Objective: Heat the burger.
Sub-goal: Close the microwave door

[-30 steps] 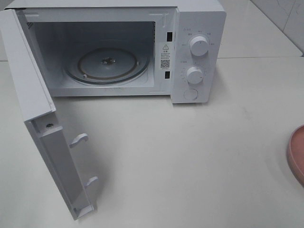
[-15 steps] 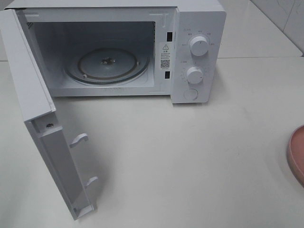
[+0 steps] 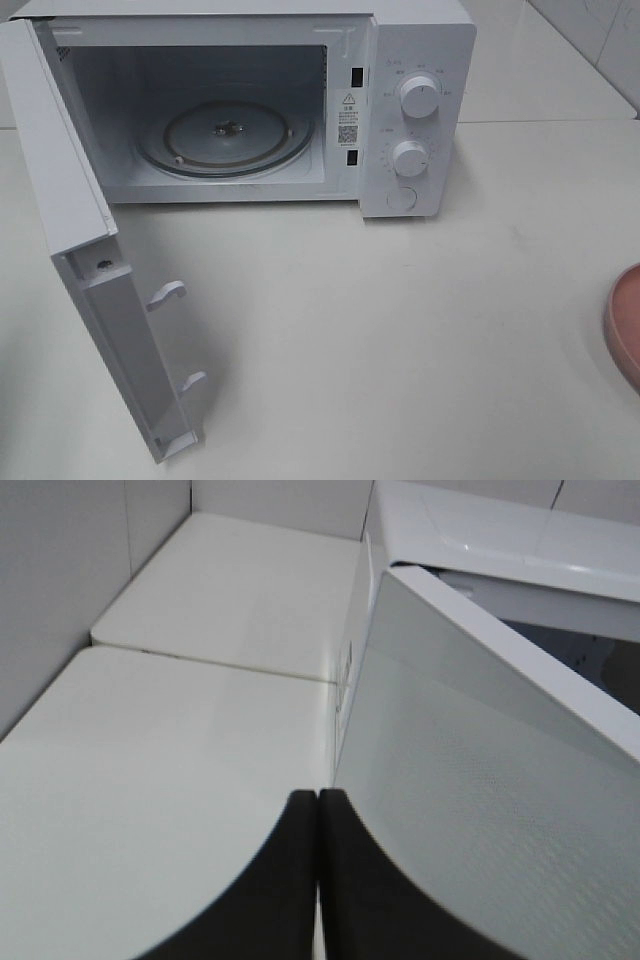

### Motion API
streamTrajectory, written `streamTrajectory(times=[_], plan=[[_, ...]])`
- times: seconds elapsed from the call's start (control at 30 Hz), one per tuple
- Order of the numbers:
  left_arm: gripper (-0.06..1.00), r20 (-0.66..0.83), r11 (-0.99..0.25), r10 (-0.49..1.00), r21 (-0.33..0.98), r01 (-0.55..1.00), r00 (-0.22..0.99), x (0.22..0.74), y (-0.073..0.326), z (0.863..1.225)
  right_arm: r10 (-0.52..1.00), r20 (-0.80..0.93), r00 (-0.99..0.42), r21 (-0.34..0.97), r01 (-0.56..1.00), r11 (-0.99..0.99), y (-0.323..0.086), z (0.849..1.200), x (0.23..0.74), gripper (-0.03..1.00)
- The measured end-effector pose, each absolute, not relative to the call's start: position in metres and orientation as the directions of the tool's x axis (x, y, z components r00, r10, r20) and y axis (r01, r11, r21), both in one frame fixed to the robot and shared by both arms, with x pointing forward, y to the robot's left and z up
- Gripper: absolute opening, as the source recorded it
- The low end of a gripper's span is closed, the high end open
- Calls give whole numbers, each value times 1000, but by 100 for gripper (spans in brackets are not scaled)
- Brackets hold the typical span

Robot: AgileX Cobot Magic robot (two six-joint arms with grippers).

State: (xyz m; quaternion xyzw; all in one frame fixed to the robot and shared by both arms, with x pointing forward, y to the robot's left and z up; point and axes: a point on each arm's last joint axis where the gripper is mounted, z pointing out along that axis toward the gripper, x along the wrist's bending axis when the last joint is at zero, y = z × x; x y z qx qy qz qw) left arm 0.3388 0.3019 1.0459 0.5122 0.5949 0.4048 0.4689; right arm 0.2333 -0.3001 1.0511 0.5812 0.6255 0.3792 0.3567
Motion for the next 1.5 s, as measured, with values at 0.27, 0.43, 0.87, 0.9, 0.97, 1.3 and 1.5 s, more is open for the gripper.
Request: streamTrajectory(times=[0.27,0.43,0.87,0.9,0.97,1.3,1.5], plan=[[0,-111,119,991,985,123,-72,358,308,1026,998,-5,-70,889,456,37,-300,1051,233,71],[0,-67,77,994,990,118,-82,370,310,1010,998,-5,-70,889,456,37,-300,1051,233,71],[0,-47,29,988,992,121,150,404,290,990,998,-5,-70,889,456,37,-300,1051,233,71],[0,-47,29,988,992,121,150,404,290,990,998,-5,-70,889,456,37,-300,1051,233,71],[0,-39,14,977,993,116,211,411,285,985,998,-5,-70,889,456,37,-300,1051,233,71],[0,-91,37,914,989,143,396,428,268,968,998,-5,-70,889,456,37,-300,1051,233,71],[0,-102,14,860,984,178,500,444,259,966,998,-5,-70,889,456,37,-300,1051,233,71]])
